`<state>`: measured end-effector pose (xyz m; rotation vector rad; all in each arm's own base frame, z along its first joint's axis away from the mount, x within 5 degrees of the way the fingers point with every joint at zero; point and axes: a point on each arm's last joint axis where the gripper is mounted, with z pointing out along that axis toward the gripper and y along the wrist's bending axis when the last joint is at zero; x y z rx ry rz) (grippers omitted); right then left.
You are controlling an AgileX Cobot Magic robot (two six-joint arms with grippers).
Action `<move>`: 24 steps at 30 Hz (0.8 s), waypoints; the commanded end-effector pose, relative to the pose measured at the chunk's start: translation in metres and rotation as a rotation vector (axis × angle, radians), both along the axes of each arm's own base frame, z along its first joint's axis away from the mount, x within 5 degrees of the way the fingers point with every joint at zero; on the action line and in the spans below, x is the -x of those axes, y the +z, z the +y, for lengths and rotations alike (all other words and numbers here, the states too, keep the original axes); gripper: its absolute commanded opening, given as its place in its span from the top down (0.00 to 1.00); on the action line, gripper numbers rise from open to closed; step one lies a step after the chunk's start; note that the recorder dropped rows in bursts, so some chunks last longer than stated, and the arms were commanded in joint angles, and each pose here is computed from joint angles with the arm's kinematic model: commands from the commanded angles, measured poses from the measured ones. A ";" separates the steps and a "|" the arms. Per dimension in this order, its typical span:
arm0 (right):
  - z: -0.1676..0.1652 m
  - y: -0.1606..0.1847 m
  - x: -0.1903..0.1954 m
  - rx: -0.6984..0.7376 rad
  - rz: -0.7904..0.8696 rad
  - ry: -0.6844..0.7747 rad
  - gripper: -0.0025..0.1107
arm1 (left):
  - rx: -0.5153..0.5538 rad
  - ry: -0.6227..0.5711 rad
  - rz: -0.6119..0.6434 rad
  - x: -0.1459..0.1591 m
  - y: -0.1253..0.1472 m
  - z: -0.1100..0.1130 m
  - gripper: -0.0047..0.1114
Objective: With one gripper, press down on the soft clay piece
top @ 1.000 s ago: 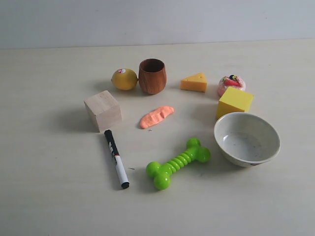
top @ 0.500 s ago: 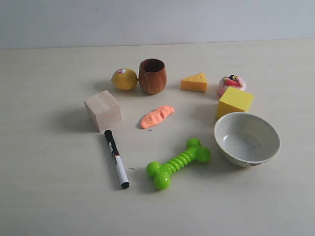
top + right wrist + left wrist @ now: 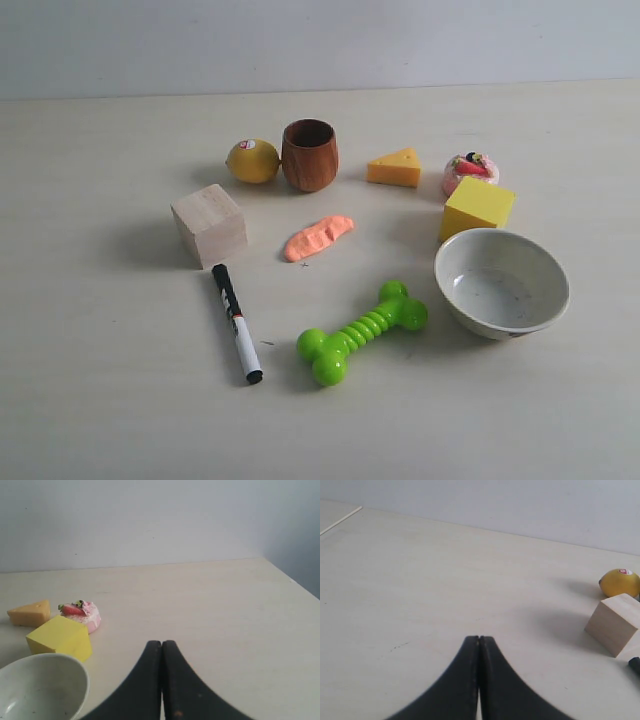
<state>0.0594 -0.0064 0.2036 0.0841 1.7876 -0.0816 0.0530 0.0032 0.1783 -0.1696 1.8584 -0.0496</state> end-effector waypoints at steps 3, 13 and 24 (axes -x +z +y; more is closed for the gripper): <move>0.001 -0.015 0.002 -0.009 -0.007 0.001 0.98 | 0.003 0.002 -0.018 0.000 0.002 0.000 0.96; 0.001 -0.016 0.004 -0.008 -0.017 0.001 0.98 | 0.003 0.002 -0.018 0.000 0.002 0.000 0.96; 0.001 -0.019 0.005 0.009 0.019 0.005 0.98 | 0.003 0.002 -0.018 0.000 0.002 0.000 0.96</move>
